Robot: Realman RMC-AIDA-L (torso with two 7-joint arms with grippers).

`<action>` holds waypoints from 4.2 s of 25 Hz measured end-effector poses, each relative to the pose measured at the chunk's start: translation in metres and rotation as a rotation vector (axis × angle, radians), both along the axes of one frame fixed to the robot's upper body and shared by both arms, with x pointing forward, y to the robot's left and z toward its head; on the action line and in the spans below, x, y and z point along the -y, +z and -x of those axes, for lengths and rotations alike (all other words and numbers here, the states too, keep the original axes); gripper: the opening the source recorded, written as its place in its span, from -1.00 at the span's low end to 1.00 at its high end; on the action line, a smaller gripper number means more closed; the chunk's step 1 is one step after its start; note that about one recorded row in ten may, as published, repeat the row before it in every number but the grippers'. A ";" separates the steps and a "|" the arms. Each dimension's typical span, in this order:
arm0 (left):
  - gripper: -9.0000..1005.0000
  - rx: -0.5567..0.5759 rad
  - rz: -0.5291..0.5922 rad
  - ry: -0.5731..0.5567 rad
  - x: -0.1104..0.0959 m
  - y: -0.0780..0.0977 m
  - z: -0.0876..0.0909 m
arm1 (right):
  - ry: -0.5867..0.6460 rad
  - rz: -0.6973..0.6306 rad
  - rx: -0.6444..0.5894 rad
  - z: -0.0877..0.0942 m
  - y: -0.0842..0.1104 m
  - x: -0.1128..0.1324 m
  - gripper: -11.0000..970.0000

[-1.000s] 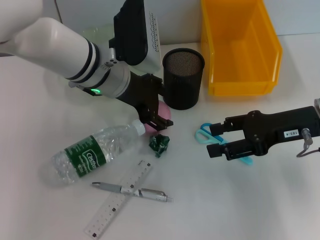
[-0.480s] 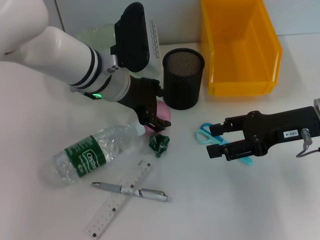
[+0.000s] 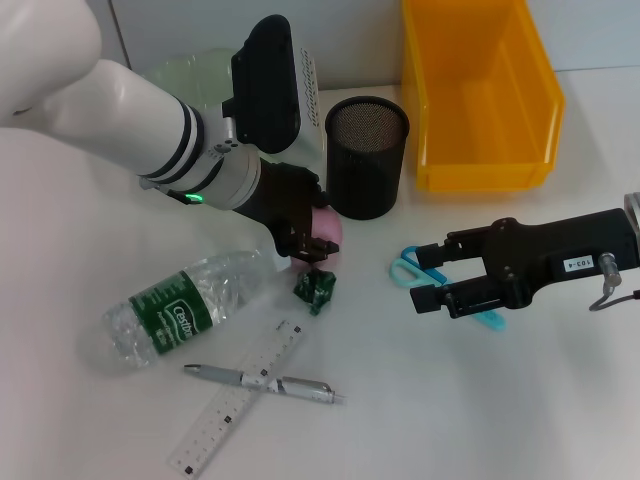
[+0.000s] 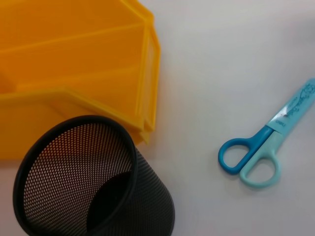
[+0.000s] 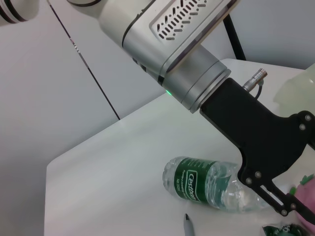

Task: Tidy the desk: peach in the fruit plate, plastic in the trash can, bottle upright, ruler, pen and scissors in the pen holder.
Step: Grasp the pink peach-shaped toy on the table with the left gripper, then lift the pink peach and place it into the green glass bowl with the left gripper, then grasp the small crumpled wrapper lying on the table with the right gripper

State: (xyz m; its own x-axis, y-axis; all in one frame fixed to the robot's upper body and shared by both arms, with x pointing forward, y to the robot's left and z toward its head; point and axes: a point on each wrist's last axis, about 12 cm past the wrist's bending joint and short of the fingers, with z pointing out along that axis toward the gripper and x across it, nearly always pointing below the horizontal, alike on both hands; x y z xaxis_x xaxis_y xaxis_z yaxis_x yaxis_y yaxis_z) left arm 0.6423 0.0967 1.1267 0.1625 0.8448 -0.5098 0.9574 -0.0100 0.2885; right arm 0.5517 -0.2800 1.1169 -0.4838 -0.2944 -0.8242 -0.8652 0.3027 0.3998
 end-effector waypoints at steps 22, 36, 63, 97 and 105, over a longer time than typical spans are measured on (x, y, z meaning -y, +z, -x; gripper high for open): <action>-0.60 0.008 0.099 0.051 -0.005 0.016 0.000 | 0.000 0.002 -0.001 0.001 0.000 0.001 0.46; -0.76 0.026 0.333 0.219 -0.052 0.061 -0.002 | 0.004 0.010 -0.004 0.001 -0.001 0.000 0.45; -0.78 0.109 0.578 0.844 -0.092 -0.001 -0.036 | 0.015 0.008 0.004 0.000 -0.001 -0.003 0.43; 0.68 -0.353 0.917 0.416 -0.167 0.048 0.046 | 0.018 0.032 0.024 0.000 0.003 0.003 0.41; 0.68 -0.445 0.886 0.357 -0.182 0.028 0.081 | 0.024 0.058 0.046 -0.002 0.005 0.005 0.41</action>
State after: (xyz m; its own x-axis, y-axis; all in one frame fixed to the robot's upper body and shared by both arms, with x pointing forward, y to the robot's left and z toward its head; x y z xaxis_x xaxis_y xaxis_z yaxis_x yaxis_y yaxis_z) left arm 0.5608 0.2787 1.1545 -0.3762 0.1026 -0.9208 0.8844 0.3361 -0.3239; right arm 0.5537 -0.2849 1.1217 -0.4381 -0.3533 -0.8266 -0.8894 0.3034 0.3418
